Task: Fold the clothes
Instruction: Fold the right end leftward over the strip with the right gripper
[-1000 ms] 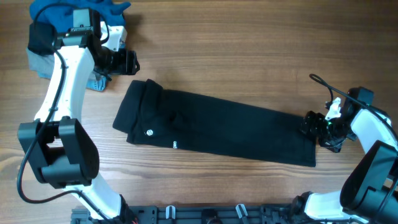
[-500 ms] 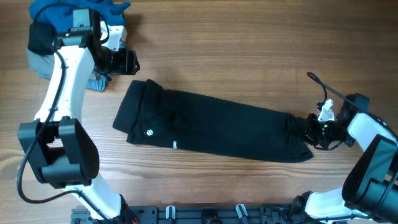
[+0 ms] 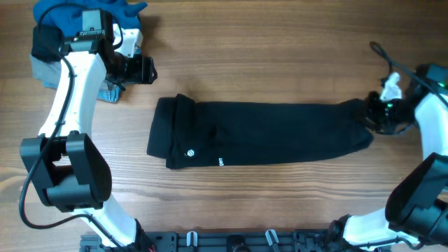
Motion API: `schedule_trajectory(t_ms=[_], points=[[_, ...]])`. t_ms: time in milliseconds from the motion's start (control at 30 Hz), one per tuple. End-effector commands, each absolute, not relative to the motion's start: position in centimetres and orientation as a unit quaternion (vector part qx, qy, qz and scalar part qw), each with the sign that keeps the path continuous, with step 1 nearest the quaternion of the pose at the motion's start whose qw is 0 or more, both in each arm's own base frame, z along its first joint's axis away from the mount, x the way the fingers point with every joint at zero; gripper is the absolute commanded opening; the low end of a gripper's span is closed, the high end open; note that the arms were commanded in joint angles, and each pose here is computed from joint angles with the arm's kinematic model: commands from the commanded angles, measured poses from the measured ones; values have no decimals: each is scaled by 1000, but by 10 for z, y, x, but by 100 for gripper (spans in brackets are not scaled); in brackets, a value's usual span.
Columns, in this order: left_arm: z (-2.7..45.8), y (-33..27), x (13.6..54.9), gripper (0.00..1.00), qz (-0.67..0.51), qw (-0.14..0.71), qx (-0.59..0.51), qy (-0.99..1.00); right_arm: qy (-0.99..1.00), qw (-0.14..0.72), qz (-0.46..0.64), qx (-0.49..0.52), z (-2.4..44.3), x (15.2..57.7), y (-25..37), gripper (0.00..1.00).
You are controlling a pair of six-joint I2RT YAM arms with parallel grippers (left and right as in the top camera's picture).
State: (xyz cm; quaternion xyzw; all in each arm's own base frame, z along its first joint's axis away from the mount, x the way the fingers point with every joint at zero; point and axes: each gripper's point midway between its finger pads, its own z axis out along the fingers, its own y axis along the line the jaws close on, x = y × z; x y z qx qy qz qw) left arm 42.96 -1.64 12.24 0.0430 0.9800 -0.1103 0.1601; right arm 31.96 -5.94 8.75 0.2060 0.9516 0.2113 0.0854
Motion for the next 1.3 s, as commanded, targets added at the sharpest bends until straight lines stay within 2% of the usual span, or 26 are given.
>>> schedule_trajectory(t_ms=[0,167,233,500,700,733,800,867,1000,1033,1067,1100,1133,1167,1267], points=[[138,-14,434,75,-105,181,44,977,956,92,229,161,109,332,-7,4],[138,-14,434,75,-106,181,42,977,958,82,250,114,113,343,89,4],[138,-14,434,75,-106,181,43,977,962,81,230,124,109,343,119,4],[138,-14,434,75,-106,181,43,977,968,48,202,141,88,328,169,6],[138,-14,434,75,-106,181,43,977,968,52,216,119,87,326,194,12],[138,-14,434,75,-106,181,43,977,966,51,219,127,88,326,198,16],[138,-14,434,75,-106,181,43,977,959,38,246,135,93,323,211,48],[138,-14,434,75,-105,181,42,977,956,31,259,133,97,320,213,53],[137,-14,432,74,-106,177,42,978,962,93,222,130,112,336,178,54],[137,-14,431,73,-106,176,42,978,967,111,192,129,111,342,157,53],[137,-15,431,72,-109,176,42,977,973,113,150,137,104,342,131,39],[138,-18,431,71,-116,176,43,977,975,106,128,148,98,340,114,14],[138,-19,431,70,-121,176,44,976,975,101,123,153,93,339,105,4],[138,-20,430,69,-123,175,45,976,977,93,120,152,86,336,99,4],[139,-22,430,54,-129,175,45,975,983,70,119,125,65,325,98,4]])
